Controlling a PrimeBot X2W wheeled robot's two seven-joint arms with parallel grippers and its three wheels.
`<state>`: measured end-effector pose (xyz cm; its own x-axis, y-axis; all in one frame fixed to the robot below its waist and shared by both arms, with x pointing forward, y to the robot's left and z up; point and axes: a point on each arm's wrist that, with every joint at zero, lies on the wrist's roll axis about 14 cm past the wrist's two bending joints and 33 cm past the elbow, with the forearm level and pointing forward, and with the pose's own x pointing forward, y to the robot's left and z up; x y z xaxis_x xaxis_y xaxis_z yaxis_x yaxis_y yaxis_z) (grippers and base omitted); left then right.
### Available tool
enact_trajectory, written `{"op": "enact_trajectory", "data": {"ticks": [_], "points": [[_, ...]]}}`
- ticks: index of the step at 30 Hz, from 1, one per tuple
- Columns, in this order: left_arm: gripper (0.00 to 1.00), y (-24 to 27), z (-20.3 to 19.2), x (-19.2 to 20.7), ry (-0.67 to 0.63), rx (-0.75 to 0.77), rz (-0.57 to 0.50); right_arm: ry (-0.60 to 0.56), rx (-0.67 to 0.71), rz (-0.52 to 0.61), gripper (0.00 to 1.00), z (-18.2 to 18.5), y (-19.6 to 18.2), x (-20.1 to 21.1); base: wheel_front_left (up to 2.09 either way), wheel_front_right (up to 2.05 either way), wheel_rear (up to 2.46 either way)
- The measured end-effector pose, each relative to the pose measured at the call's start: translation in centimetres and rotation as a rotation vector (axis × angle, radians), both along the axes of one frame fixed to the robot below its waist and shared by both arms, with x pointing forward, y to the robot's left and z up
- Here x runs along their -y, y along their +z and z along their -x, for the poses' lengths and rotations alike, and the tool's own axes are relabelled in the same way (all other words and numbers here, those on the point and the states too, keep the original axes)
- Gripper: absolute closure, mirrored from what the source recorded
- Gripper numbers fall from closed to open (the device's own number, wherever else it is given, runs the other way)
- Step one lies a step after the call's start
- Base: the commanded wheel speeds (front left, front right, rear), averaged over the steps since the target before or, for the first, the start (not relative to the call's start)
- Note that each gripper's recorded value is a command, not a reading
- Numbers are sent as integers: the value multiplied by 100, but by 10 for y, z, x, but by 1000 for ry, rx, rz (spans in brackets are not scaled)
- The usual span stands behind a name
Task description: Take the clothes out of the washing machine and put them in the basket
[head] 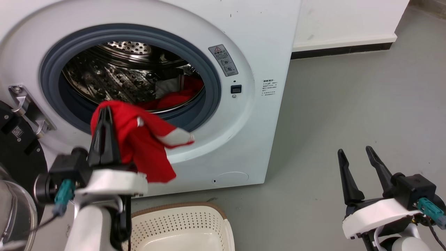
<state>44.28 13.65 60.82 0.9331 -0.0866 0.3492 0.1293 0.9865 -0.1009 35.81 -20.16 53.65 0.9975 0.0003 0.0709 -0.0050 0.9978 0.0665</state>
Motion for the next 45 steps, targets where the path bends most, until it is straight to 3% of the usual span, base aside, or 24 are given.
{"op": "enact_trajectory", "data": {"ticks": [6, 18, 26, 33, 45], "points": [[100, -38, 36, -4, 36, -115, 9, -1, -20, 3, 0, -2, -5, 0, 0, 0, 0], [100, -191, 82, -5, 37, -593, 18, 46, -75, 8, 0, -27, -24, -14, 0, 0, 0], [100, -281, 68, -1, 14, -851, -10, 86, -148, 8, 0, -58, -57, -27, 0, 0, 0], [100, -332, 40, -1, 18, -986, -33, 95, -211, 14, 0, -78, -89, -28, 0, 0, 0], [100, -433, 49, -8, 9, -1297, -113, 82, -318, -1, 0, -95, -151, -21, 0, 0, 0]]}}
